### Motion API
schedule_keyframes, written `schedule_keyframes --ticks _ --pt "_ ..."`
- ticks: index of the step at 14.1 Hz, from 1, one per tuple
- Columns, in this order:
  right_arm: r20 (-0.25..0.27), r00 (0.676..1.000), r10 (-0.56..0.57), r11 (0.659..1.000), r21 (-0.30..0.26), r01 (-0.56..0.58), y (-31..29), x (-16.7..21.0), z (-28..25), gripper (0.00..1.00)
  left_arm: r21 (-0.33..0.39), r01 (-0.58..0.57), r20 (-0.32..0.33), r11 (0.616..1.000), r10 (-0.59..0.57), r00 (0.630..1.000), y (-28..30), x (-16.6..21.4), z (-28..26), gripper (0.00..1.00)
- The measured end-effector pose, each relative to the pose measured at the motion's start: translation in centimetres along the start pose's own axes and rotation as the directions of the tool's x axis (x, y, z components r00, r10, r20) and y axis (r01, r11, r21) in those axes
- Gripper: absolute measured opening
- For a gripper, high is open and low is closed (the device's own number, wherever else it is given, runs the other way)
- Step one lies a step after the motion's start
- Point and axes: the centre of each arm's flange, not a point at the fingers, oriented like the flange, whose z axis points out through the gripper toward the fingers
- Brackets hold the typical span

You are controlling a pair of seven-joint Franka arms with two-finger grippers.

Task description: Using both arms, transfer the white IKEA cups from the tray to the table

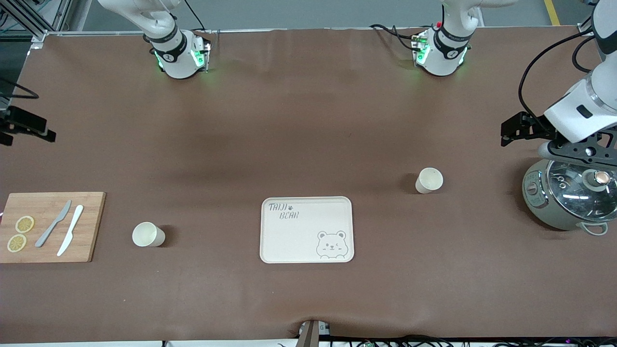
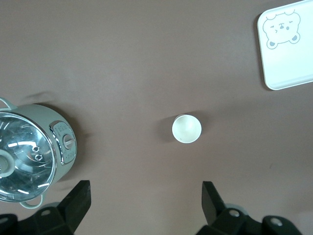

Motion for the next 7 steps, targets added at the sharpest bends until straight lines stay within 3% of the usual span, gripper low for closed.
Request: schedule_keyframes --ticks 7 --pt "-0.05 0.997 0.063 0.997 -0.045 -0.065 -0.9 -4.1 -3.1 1.0 -0.001 0.001 0.008 1.0 -0.001 1.0 0.0 0.0 0.4 1.0"
